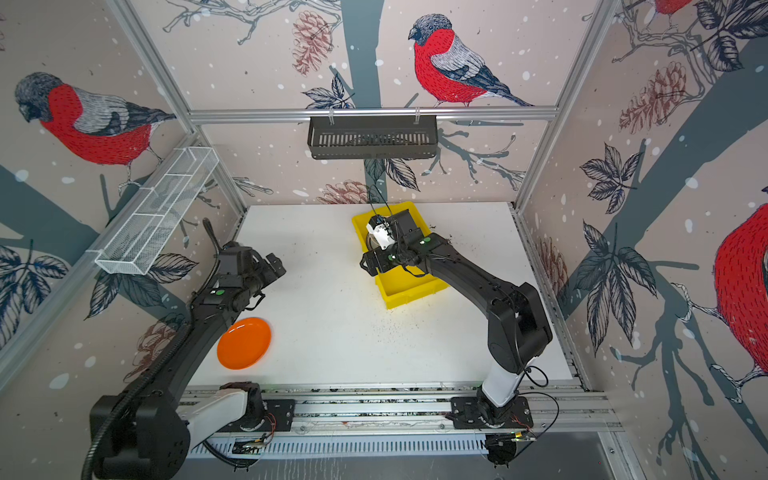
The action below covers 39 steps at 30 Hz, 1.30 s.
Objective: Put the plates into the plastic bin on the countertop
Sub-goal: 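Move the left gripper down to the orange plate's rim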
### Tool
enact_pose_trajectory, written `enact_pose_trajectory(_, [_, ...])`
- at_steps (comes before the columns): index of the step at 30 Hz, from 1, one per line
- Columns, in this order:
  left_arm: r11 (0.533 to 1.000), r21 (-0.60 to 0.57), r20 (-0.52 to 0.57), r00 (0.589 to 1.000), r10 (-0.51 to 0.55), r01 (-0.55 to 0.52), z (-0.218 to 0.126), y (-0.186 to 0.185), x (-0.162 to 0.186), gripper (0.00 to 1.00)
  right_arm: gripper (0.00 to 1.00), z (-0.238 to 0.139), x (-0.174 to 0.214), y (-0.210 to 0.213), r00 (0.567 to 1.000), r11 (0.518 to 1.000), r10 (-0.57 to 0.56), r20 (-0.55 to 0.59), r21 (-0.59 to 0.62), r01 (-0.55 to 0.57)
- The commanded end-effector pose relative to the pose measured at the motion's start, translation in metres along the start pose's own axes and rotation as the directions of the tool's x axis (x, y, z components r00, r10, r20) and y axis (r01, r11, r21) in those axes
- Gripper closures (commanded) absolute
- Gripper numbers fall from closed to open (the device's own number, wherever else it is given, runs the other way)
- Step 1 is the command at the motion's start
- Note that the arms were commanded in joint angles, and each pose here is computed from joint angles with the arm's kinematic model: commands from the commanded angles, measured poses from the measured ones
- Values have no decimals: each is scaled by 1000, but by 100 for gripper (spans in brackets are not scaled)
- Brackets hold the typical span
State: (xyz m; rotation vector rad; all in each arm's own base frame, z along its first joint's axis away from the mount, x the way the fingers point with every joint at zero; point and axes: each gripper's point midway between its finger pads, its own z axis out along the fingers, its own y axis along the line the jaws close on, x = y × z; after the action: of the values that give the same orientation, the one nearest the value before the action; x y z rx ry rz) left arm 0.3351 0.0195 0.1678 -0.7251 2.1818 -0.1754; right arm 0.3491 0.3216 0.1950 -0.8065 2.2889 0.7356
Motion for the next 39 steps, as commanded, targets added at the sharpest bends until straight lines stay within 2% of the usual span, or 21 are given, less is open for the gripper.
enact_pose_trajectory(1, [993,-118,-60,998,0,-7,-4,37,12,2,9,-6,-12,6,998,998,4,67,-63,0])
enact_pose_trajectory(8, [967,-246,-98,991,-96,69,-8,89,26,2,9,-8,-7,-2,997,997,30,73,-78,-24])
enact_pose_trajectory(13, [959,-271,-153,980,-125,80,-13,104,40,2,8,-8,-5,2,997,993,34,75,-119,-25])
enact_pose_trajectory(17, [981,-171,-147,983,-113,87,-12,90,37,2,8,-9,-7,6,996,987,45,79,-160,-31])
enact_pose_trajectory(20, [984,-145,-149,981,-127,106,-10,92,33,2,8,-11,-7,5,996,987,46,82,-156,-33])
enact_pose_trajectory(22, [978,-176,-151,978,-141,114,-9,98,29,2,8,-13,-9,4,995,988,48,88,-151,-34])
enact_pose_trajectory(27, [992,-120,-206,976,-74,50,-4,82,14,3,8,-13,-10,2,994,988,51,99,-150,-35])
enact_pose_trajectory(29, [995,-99,-268,962,-55,29,1,76,18,5,8,-12,-8,-1,994,989,56,95,-145,-42])
enact_pose_trajectory(33, [990,-139,-360,932,-37,-15,7,71,37,7,8,-13,-7,-11,993,990,71,95,-126,-58])
enact_pose_trajectory(35, [983,-171,-368,930,-2,-66,9,67,45,3,8,-14,-7,-14,992,990,77,100,-124,-65])
enact_pose_trajectory(39, [955,-257,-357,933,51,-151,4,65,48,2,8,-14,-6,-15,992,989,82,98,-129,-69])
